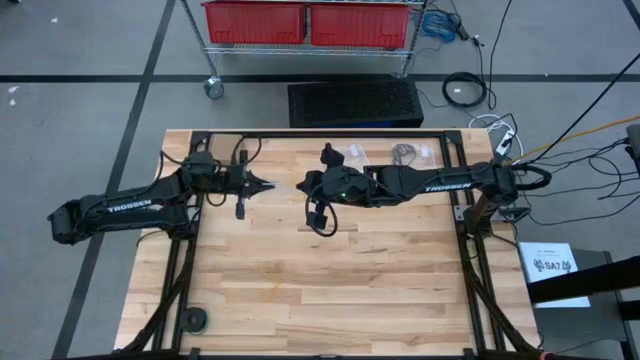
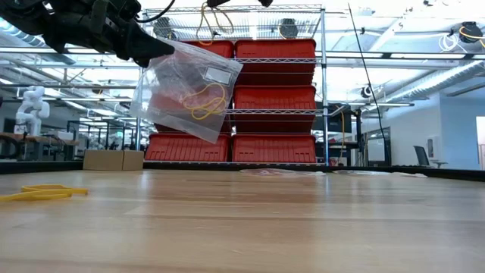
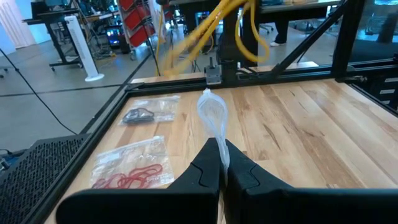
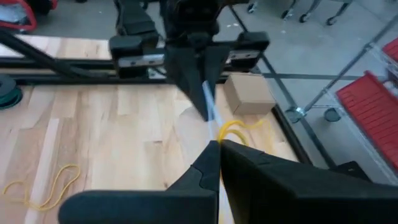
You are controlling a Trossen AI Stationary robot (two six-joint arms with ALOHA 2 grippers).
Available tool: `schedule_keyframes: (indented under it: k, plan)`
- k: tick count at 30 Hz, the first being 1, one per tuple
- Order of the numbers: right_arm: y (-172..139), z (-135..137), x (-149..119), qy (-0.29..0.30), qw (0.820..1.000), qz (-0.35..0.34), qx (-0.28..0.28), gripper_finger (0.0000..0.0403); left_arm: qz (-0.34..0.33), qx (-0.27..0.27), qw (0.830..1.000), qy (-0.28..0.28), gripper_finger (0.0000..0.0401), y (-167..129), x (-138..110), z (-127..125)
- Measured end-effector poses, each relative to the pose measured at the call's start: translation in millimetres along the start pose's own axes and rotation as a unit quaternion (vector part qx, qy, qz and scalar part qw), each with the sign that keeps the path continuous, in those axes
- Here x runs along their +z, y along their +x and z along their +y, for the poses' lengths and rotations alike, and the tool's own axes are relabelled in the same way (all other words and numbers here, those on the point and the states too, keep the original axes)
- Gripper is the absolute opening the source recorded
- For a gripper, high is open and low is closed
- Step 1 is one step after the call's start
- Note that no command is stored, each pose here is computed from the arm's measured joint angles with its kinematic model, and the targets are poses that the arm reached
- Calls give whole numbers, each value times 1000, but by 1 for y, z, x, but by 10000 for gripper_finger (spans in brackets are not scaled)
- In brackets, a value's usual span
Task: Sort rubber bands
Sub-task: Put the top yellow rubber band into the top left transparent zip lock bag
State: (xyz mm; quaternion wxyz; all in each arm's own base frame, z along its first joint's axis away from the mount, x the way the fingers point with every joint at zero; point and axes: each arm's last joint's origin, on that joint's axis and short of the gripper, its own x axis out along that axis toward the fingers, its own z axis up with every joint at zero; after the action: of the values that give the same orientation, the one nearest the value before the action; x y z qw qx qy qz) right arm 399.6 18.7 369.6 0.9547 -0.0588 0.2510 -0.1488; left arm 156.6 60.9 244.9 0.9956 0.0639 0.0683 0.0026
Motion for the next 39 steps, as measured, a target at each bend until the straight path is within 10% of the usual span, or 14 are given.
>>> schedule_keyframes:
  k: [39]
  plan:
    - [12, 7, -7, 6, 999, 19, 36, 0, 1, 0, 1000, -1, 0, 0, 0, 0]
